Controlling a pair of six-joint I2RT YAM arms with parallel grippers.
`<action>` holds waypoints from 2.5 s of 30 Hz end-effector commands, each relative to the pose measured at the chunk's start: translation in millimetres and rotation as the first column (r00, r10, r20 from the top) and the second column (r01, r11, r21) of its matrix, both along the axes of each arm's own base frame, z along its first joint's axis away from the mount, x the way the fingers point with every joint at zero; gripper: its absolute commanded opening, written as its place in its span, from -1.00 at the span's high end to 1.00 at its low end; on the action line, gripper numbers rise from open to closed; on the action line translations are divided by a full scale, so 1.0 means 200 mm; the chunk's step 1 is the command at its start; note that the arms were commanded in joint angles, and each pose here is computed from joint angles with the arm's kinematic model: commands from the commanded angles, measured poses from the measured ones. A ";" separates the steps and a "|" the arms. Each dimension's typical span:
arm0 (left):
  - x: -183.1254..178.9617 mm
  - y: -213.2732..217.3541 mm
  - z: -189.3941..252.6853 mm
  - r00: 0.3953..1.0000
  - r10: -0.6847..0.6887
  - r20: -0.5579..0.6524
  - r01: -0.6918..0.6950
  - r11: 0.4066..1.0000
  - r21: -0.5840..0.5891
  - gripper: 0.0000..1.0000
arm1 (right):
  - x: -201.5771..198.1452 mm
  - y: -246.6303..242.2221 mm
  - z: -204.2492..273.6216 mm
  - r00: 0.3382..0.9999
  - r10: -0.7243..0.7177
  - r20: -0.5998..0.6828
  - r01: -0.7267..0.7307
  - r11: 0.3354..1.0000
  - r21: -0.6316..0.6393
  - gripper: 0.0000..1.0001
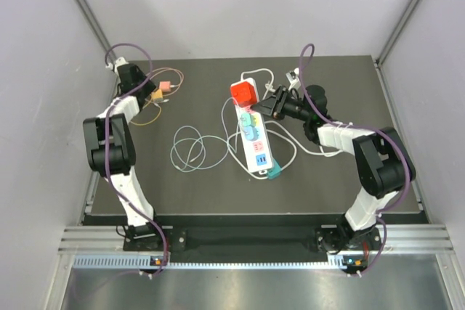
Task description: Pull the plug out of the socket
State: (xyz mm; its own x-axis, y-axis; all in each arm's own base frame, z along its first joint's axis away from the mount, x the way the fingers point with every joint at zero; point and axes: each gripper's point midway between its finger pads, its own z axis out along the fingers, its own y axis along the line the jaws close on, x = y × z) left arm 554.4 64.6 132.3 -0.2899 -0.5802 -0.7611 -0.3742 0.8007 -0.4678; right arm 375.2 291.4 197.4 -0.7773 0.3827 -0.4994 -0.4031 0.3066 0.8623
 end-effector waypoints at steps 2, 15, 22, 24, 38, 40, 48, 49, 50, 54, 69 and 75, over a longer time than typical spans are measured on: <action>0.20 0.06 0.08 0.994 -0.002 0.111 0.013 0.995 -0.102 1.00 | -0.01 0.04 0.25 0.987 0.030 0.158 -0.046 0.994 0.096 1.00; 0.46 0.08 -0.13 0.995 0.042 0.088 -0.012 0.948 -0.319 0.57 | 0.00 0.04 0.22 0.988 0.035 0.151 -0.049 0.995 0.089 1.00; 0.43 0.09 -0.13 0.997 0.023 0.067 -0.002 0.954 -0.299 -0.06 | 0.00 0.05 0.23 0.987 0.043 0.158 -0.057 0.995 0.086 1.00; 0.40 0.09 -0.05 0.996 0.004 0.087 0.019 0.966 -0.260 -0.22 | 0.00 0.05 0.23 0.986 0.041 0.162 -0.056 0.995 0.084 1.00; -0.02 -0.15 0.55 0.947 -0.176 0.270 0.236 0.948 -0.211 -0.57 | 0.00 0.03 0.26 0.978 0.033 0.206 -0.046 0.997 0.056 1.00; -0.11 -0.26 0.57 0.929 -0.223 0.295 0.297 0.925 -0.238 -0.57 | 0.00 0.03 0.26 0.977 0.031 0.210 -0.043 0.998 0.053 1.00; -0.76 -0.86 0.51 0.798 -0.494 0.344 0.588 0.764 -0.266 -0.56 | 0.00 0.00 0.28 0.973 -0.003 0.230 -0.002 1.000 0.023 1.00; -0.81 -0.88 0.52 0.786 -0.505 0.355 0.602 0.754 -0.261 -0.56 | 0.00 0.00 0.27 0.973 -0.006 0.230 0.001 1.000 0.021 1.00; -0.91 -0.90 0.54 0.775 -0.509 0.375 0.614 0.746 -0.256 -0.56 | 0.00 0.00 0.27 0.974 -0.008 0.225 0.004 1.000 0.017 1.00; -1.17 -1.07 0.63 0.697 -0.565 0.442 0.700 0.670 -0.247 -0.57 | 0.01 -0.01 0.25 0.976 -0.019 0.219 0.018 1.000 0.006 1.00; -1.77 -1.65 0.65 0.552 -0.688 0.472 0.834 0.449 -0.321 -0.51 | 0.04 -0.02 0.19 0.978 -0.054 0.201 0.061 0.998 -0.030 1.00; -1.75 -1.87 0.53 0.582 -0.731 0.358 0.813 0.499 -0.301 -0.52 | 0.04 -0.03 0.19 0.979 -0.058 0.197 0.066 0.997 -0.032 1.00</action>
State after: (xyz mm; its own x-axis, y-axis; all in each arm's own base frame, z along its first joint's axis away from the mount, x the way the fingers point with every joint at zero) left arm 182.0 -300.6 228.0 -0.7383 -0.3690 -0.5646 0.4306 0.3865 -0.8156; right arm 384.5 282.1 168.1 -0.7462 0.3606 -0.5596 -0.3938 0.4387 0.8078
